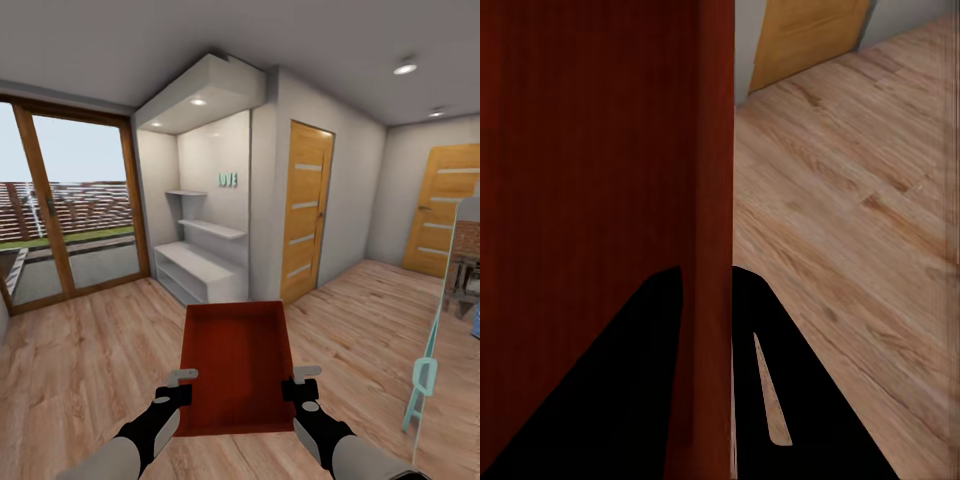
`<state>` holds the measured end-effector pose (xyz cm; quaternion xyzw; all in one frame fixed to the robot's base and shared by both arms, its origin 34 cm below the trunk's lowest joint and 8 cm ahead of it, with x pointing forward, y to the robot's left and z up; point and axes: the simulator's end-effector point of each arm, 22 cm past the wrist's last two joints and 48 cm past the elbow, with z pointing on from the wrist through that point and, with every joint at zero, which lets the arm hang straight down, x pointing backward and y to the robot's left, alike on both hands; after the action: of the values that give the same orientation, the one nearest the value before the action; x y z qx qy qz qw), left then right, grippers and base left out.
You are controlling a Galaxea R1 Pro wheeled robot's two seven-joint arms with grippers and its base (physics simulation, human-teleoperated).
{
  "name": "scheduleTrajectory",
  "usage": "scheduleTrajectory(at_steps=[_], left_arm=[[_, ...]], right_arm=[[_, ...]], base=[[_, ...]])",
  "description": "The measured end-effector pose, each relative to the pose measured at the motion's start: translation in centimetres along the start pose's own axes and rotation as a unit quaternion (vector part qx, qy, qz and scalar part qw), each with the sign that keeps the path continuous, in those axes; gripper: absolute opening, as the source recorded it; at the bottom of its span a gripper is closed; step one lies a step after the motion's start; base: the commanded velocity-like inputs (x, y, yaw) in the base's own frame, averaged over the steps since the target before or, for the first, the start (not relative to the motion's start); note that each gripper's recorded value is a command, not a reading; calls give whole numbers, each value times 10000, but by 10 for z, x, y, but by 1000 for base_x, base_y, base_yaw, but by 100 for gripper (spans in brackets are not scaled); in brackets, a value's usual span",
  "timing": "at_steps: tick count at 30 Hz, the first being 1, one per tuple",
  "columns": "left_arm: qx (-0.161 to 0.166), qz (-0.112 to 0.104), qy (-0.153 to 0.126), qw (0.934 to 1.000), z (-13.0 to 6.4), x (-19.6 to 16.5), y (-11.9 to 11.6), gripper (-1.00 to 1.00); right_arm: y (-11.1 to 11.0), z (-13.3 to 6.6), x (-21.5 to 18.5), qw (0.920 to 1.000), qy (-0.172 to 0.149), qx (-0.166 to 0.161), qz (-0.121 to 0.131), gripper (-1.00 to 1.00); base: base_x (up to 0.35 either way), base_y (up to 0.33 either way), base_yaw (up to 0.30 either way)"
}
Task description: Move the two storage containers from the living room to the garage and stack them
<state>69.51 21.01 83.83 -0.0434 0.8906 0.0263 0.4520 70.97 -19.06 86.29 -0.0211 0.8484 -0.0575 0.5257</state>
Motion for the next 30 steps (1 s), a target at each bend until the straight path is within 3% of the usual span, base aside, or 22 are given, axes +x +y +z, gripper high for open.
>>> scheduleTrajectory(at_steps=[30], left_arm=[[0, -2, 0, 10000, 0, 0, 0, -100]], right_arm=[[0, 0, 0, 10000, -1, -1, -2, -100]], base=[[322, 0, -258]])
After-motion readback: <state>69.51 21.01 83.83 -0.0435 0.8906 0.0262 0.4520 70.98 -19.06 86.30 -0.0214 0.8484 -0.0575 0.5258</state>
